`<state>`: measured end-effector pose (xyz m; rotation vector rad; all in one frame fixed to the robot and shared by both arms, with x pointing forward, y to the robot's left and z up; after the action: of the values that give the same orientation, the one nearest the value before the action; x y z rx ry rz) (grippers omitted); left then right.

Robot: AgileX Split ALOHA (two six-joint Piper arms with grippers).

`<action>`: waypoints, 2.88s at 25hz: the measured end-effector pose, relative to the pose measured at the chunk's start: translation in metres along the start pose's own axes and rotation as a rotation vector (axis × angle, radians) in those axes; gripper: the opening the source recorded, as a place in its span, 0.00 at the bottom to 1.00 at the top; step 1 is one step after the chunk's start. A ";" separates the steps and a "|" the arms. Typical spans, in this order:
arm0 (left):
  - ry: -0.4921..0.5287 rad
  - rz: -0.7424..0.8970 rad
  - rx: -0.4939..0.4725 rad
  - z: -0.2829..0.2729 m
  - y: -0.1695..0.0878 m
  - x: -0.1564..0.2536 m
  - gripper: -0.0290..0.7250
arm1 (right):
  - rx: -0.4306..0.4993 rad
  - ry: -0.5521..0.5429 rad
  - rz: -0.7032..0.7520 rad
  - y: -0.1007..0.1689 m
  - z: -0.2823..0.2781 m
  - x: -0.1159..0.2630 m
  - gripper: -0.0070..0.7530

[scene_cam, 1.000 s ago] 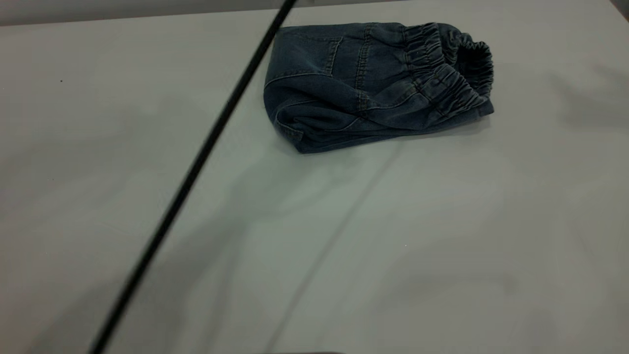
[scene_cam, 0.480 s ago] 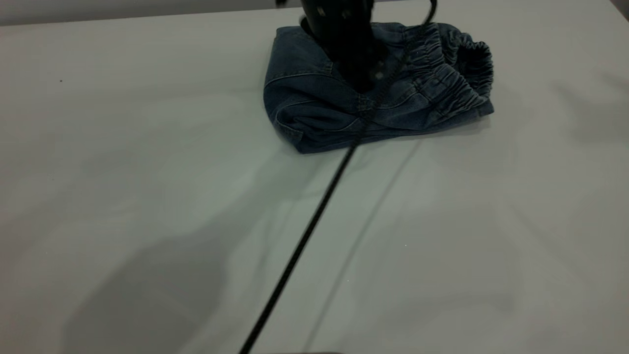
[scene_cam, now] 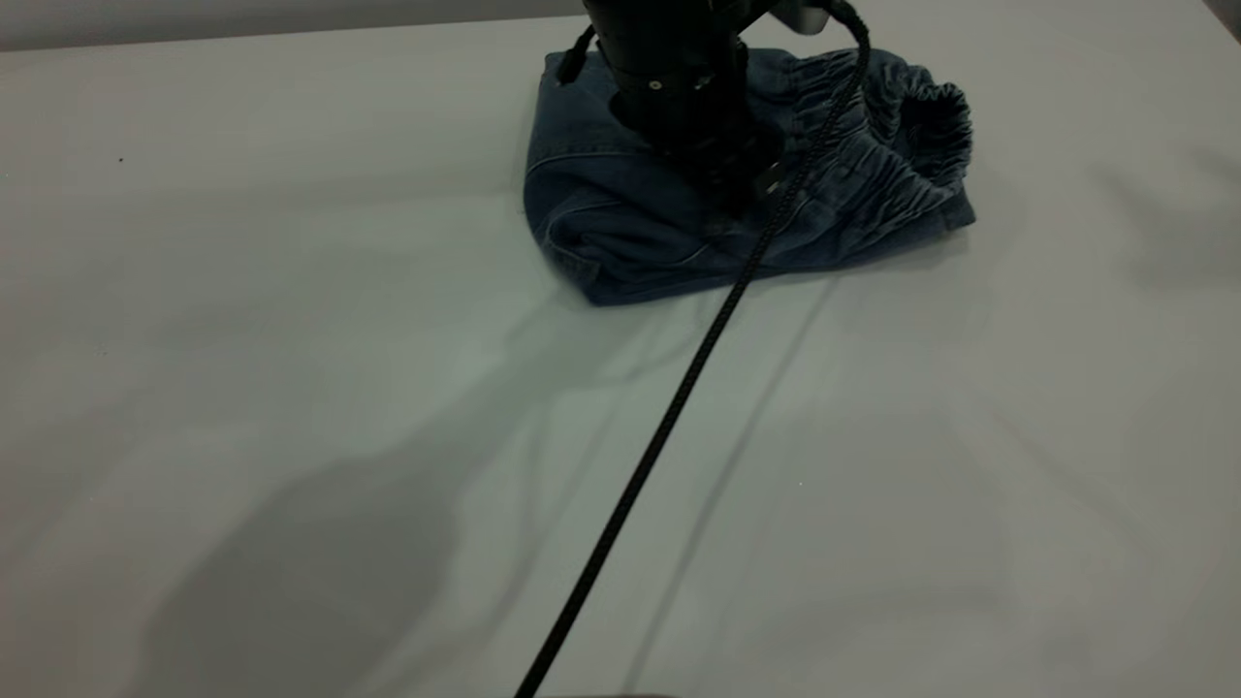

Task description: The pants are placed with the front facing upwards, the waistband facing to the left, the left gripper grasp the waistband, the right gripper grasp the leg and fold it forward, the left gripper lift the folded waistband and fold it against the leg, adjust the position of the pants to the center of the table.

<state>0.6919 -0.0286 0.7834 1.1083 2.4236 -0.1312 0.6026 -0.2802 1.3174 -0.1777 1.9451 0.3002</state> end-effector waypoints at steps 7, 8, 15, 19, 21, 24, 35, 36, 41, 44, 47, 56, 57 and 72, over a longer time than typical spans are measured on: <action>0.292 0.088 -0.027 -0.014 0.009 0.043 0.73 | -0.042 -0.007 0.013 0.007 0.000 -0.001 0.59; 0.330 0.086 -0.029 -0.017 0.010 0.048 0.73 | -0.049 -0.008 0.015 0.008 0.000 -0.001 0.59; 0.392 -0.049 -0.063 -0.033 0.015 0.045 0.73 | -0.073 -0.012 0.022 0.012 -0.001 -0.002 0.59; 0.357 -0.141 -0.094 -0.056 0.022 0.019 0.73 | -0.087 -0.015 0.027 0.014 -0.001 -0.003 0.59; 0.294 -0.164 -0.108 -0.069 0.027 -0.002 0.73 | -0.103 -0.018 0.032 0.017 -0.001 -0.003 0.59; 0.185 -0.193 -0.125 -0.089 0.034 -0.032 0.73 | -0.130 -0.028 0.037 0.022 -0.005 -0.005 0.59; -0.074 -0.204 -0.160 -0.213 0.047 -0.087 0.73 | -0.142 -0.122 -0.021 0.066 -0.101 -0.001 0.59; -0.098 -0.203 -0.163 -0.231 0.048 -0.089 0.73 | -0.142 -0.121 -0.026 0.070 -0.109 0.003 0.59; -0.154 -0.187 -0.174 -0.310 0.044 -0.075 0.73 | -0.142 -0.068 -0.030 0.083 -0.135 0.043 0.59; -0.180 -0.168 -0.181 -0.355 0.040 -0.056 0.73 | -0.141 -0.054 -0.032 0.092 -0.155 0.068 0.59; -0.217 -0.168 -0.187 -0.399 0.034 -0.033 0.73 | -0.141 -0.047 -0.036 0.101 -0.172 0.093 0.59; -0.319 -0.175 -0.202 -0.492 0.013 0.057 0.73 | -0.141 -0.028 -0.034 0.119 -0.207 0.174 0.59; -0.318 -0.177 -0.202 -0.495 0.010 0.068 0.73 | -0.140 -0.023 -0.032 0.120 -0.208 0.182 0.59; -0.445 -0.212 -0.058 -0.512 -0.053 0.231 0.73 | -0.020 0.026 -0.060 0.108 -0.214 0.314 0.59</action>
<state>0.3302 0.2358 1.1263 0.7029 2.1178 -0.3358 0.2645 -0.2342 1.1180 -0.2536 1.9596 0.2792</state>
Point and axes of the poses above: a point on each arm's last joint axis where the gripper is mounted, z pointing out along that axis toward the gripper, y along the wrist's bending axis when the last joint is at zero, x = y × z, the point moved 7 cm from there along z, pointing out along that axis toward the gripper, and after that the axes turned 6 degrees about -z, right-handed, at the moved point
